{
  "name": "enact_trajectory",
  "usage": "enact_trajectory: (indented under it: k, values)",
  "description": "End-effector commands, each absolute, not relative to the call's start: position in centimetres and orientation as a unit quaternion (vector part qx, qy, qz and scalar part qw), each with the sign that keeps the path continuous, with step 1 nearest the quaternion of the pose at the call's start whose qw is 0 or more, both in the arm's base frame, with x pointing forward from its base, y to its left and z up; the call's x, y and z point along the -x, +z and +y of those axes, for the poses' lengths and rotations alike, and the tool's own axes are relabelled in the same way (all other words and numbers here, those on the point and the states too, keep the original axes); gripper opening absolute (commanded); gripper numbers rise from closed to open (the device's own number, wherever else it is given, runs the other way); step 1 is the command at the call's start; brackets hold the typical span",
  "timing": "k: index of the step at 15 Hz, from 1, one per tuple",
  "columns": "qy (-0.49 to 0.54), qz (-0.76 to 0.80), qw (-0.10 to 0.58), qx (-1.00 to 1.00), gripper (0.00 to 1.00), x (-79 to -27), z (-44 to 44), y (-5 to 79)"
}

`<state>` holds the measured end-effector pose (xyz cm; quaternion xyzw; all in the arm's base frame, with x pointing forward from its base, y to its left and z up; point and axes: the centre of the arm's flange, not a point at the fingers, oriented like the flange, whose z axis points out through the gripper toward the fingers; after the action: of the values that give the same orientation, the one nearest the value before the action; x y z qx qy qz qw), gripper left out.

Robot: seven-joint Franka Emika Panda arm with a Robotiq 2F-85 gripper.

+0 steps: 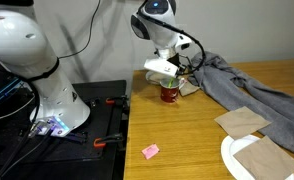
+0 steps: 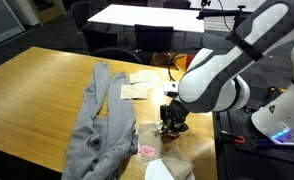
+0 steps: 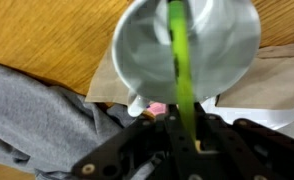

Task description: Take the green pen out of the mug and put it on the table

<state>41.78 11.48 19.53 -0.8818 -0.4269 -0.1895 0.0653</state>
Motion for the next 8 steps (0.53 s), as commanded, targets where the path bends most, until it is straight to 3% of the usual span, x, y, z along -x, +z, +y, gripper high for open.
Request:
enact_trajectory:
  k: [1, 8]
  values:
    - [-0.205, -0.435, 0.067, 0.874, 0.0, -41.4, 12.1, 19.3]
    - [-0.225, -0.435, 0.052, 0.871, 0.02, -40.0, 12.9, 22.4]
